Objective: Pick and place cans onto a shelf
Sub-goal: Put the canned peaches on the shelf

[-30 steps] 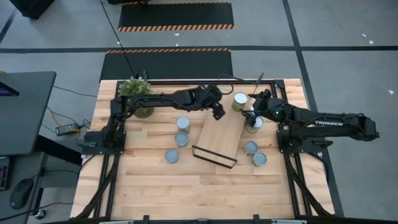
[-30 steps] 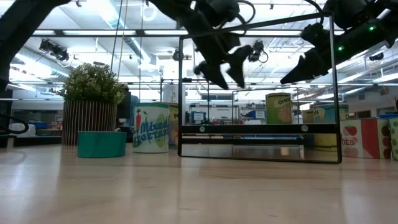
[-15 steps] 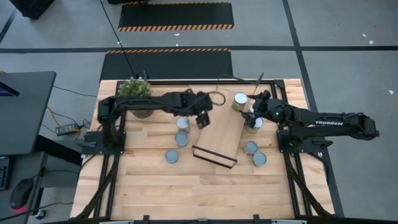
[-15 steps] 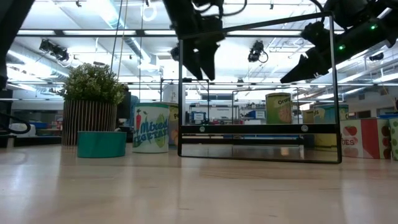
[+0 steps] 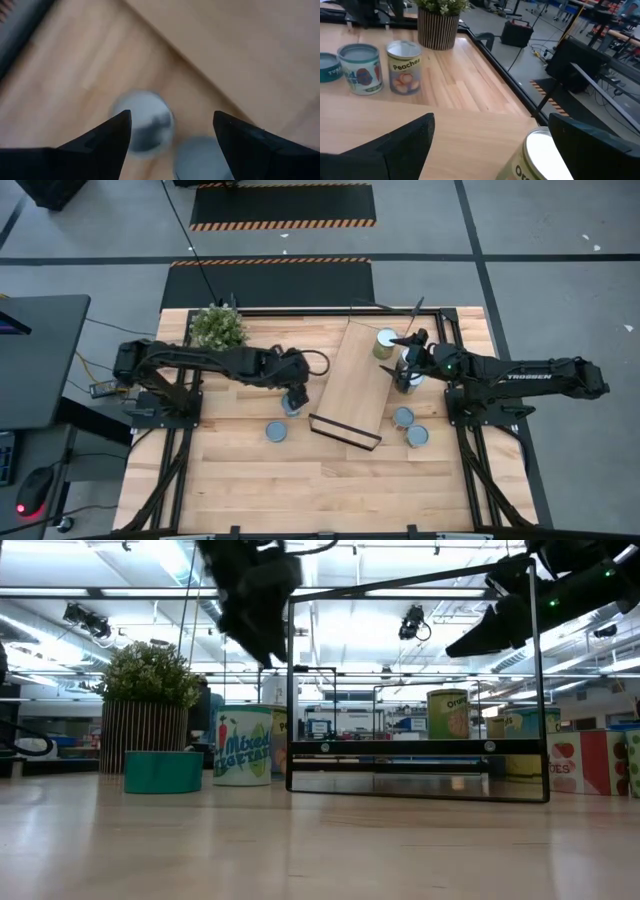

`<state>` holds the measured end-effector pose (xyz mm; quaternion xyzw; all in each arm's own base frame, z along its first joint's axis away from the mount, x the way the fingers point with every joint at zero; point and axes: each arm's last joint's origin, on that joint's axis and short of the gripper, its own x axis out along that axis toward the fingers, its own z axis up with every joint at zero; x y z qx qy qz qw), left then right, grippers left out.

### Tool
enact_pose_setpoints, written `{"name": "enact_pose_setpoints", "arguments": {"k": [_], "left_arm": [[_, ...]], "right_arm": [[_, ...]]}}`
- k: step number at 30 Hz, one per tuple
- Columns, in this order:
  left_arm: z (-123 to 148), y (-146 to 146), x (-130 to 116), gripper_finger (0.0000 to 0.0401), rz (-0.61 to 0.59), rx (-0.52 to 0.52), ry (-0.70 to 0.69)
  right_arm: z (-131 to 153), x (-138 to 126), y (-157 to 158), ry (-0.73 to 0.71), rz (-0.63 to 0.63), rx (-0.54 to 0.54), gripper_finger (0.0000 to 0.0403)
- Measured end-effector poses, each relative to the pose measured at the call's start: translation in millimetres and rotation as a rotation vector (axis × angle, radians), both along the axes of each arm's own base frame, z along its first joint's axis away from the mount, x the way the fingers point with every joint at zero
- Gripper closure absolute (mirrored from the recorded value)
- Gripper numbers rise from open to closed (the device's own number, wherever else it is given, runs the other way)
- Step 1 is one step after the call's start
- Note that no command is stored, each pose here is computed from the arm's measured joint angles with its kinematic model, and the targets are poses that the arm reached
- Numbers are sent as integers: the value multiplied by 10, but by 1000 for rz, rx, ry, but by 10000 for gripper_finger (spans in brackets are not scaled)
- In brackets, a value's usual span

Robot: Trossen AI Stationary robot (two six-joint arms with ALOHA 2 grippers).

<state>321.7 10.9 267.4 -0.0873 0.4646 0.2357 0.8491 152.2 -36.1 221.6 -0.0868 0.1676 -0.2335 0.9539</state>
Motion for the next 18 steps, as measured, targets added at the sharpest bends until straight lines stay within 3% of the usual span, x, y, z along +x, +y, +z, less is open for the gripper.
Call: {"name": "enact_pose_setpoints", "arguments": {"k": [4, 18], "left_arm": [[-92, -31, -120, 115, 10, -71, 27], [-178, -43, -352, 115, 21, -49, 187]], "right_arm": [[0, 1, 3, 1, 2, -1, 5], [-14, -4, 3, 13, 0, 5, 5]]}}
